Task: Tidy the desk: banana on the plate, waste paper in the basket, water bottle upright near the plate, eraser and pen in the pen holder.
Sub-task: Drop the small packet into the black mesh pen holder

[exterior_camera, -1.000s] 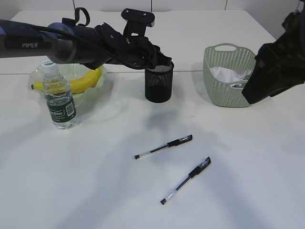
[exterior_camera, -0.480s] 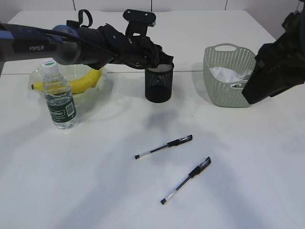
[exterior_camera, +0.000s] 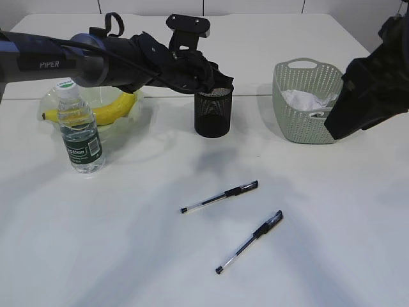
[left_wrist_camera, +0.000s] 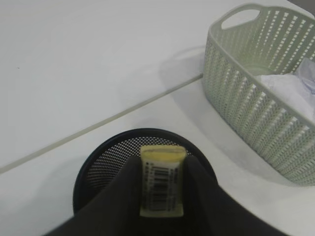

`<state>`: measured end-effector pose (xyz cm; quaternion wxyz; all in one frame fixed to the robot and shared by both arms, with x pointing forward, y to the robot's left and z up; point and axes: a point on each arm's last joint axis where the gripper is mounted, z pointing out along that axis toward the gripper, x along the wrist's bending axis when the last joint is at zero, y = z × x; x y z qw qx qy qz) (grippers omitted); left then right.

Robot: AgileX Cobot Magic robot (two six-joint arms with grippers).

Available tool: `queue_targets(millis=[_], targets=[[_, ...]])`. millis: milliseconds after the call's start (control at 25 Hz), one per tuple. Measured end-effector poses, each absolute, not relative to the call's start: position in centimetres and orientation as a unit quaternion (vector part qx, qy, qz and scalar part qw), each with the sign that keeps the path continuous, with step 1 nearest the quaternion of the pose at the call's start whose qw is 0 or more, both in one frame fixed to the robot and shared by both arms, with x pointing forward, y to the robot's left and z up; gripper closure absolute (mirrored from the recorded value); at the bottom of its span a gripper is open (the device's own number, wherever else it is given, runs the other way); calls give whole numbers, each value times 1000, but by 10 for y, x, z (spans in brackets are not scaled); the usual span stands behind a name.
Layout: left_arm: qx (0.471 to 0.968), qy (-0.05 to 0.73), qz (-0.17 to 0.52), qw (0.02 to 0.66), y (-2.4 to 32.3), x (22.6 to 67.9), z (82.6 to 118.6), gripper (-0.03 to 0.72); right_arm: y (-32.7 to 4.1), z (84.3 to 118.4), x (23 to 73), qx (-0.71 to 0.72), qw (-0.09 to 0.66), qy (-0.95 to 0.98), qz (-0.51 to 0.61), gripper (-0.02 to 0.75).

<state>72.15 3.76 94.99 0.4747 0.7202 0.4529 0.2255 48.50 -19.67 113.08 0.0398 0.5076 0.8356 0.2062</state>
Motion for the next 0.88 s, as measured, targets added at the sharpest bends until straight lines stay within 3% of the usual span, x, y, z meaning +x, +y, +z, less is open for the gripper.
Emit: queue_targets(millis=[880], targets=[[731,446,215,469,36,720,948,433,-197,1131,485,508,40,836,206,381]])
